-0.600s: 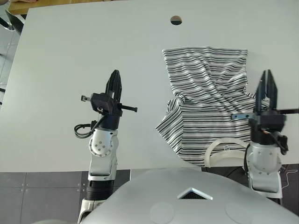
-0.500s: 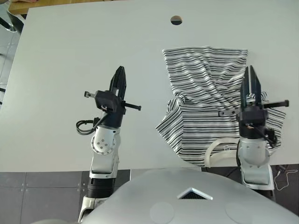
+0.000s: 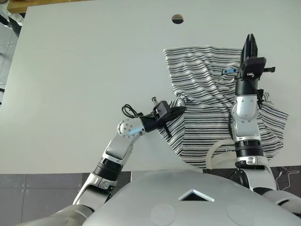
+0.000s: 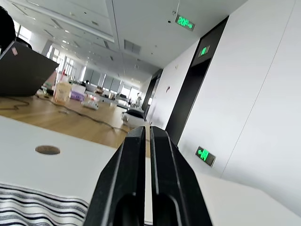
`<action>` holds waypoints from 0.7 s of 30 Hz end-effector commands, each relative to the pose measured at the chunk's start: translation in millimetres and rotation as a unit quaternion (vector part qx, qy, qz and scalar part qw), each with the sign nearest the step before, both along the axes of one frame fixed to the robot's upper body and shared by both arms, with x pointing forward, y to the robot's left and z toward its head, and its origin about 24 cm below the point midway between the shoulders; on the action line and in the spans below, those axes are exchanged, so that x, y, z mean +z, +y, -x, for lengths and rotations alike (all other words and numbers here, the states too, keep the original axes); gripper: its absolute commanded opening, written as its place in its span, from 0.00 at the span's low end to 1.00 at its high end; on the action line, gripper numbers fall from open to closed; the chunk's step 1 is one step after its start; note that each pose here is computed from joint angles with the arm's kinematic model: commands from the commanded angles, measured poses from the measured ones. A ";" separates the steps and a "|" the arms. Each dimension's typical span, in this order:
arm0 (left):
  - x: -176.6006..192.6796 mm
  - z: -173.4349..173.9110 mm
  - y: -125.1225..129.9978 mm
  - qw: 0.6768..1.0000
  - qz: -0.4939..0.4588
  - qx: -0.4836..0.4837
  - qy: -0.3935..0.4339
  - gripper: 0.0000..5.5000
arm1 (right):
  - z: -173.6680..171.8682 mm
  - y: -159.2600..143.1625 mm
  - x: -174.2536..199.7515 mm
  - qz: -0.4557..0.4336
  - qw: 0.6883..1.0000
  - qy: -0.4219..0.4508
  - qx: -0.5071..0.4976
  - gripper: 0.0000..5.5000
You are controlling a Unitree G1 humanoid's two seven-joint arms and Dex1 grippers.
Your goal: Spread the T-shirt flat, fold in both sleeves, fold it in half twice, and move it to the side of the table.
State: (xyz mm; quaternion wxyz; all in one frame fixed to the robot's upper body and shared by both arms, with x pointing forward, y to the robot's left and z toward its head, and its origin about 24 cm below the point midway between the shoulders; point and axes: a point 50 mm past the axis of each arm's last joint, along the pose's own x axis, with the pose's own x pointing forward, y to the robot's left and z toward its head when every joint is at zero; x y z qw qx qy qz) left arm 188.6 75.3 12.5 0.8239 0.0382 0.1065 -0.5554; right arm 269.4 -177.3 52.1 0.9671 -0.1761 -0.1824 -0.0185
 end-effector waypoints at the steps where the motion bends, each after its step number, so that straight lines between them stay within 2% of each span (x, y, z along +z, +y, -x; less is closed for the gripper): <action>1: -10.1 -0.9 9.5 0.987 -0.151 -0.047 -0.001 0.02 | 1.4 13.2 0.1 0.004 1.000 -0.013 0.002 0.03; 3: -14.1 -0.9 22.6 0.976 -0.212 -0.051 0.014 0.02 | 6.1 19.7 1.6 0.002 1.000 -0.021 -0.005 0.03; 7: -19.5 12.4 94.2 0.941 -0.324 -0.058 0.083 0.02 | 25.9 40.4 4.4 0.007 0.999 -0.039 -0.012 0.03; 9: -15.7 28.6 130.8 0.928 -0.343 -0.067 0.126 0.02 | 37.2 45.9 5.8 0.005 0.999 -0.041 -0.020 0.03; 11: -6.9 39.9 151.8 0.927 -0.332 -0.071 0.157 0.02 | 51.2 49.2 7.1 -0.002 0.999 -0.041 -0.030 0.03; 13: 2.9 42.3 155.7 0.937 -0.300 -0.074 0.162 0.02 | 63.9 50.7 7.9 -0.002 0.998 -0.041 -0.038 0.03; 16: 46.6 7.7 126.2 0.988 -0.097 -0.017 0.123 0.02 | 78.3 55.6 5.2 0.013 0.999 -0.031 -0.037 0.03; 19: 73.2 -24.7 109.2 0.994 0.026 0.047 0.097 0.02 | 87.8 60.7 3.1 0.035 0.999 -0.026 -0.029 0.03; 21: 78.3 -47.4 94.0 0.991 0.054 0.084 0.092 0.02 | 92.0 62.5 0.9 0.056 0.998 -0.023 -0.024 0.03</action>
